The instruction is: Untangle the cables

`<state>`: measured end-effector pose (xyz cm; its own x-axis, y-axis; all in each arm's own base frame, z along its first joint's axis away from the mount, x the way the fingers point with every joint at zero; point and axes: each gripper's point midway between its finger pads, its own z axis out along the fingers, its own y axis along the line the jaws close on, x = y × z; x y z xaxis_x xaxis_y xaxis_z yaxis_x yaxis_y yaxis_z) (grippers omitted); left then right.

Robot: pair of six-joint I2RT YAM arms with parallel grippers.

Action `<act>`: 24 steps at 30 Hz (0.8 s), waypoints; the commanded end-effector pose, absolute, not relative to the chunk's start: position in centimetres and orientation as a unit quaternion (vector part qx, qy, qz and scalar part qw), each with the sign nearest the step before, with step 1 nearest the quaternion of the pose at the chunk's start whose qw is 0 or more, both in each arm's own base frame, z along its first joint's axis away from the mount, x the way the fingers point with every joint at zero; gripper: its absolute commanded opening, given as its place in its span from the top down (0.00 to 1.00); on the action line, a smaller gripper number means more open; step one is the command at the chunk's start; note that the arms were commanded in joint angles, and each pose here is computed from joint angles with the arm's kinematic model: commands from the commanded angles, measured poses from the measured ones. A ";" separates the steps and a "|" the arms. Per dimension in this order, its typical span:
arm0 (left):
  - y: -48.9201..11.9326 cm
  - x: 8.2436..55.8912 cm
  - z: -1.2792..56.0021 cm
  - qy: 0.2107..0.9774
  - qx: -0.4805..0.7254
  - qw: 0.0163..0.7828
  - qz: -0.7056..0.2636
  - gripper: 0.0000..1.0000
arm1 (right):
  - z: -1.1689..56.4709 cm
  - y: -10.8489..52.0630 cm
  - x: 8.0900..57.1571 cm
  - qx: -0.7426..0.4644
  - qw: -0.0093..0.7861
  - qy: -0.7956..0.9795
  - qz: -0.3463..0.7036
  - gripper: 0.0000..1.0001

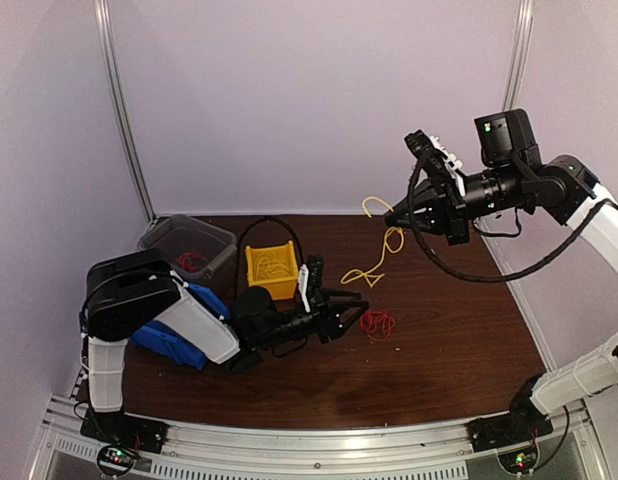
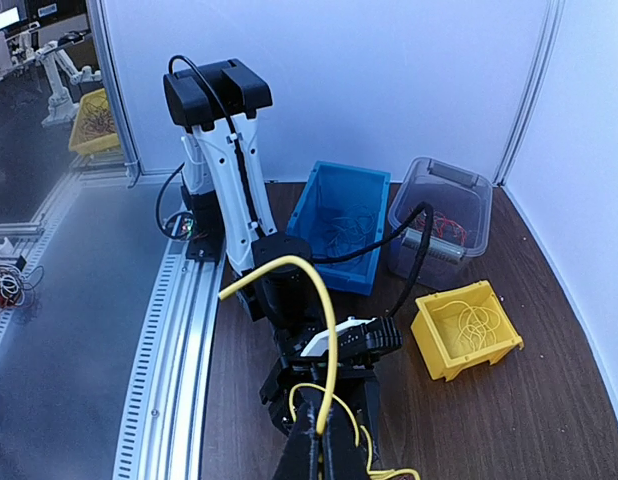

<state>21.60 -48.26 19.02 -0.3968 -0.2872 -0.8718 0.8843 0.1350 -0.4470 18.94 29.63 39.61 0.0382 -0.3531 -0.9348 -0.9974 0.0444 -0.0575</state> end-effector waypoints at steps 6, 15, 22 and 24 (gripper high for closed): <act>-48.1 21.3 25.0 0.475 0.237 0.600 -0.598 0.56 | 41.4 29.7 19.1 -0.559 0.423 0.570 0.429 1.00; -50.4 23.1 25.8 0.477 0.238 0.623 -0.572 0.61 | 42.0 29.6 18.6 -0.557 0.416 0.558 0.452 1.00; -50.4 22.5 26.7 0.452 0.252 0.634 -0.575 0.68 | 42.2 29.4 18.6 -0.554 0.413 0.556 0.462 1.00; -50.2 22.3 26.7 0.449 0.252 0.634 -0.577 0.66 | 42.3 29.3 18.6 -0.553 0.415 0.556 0.461 1.00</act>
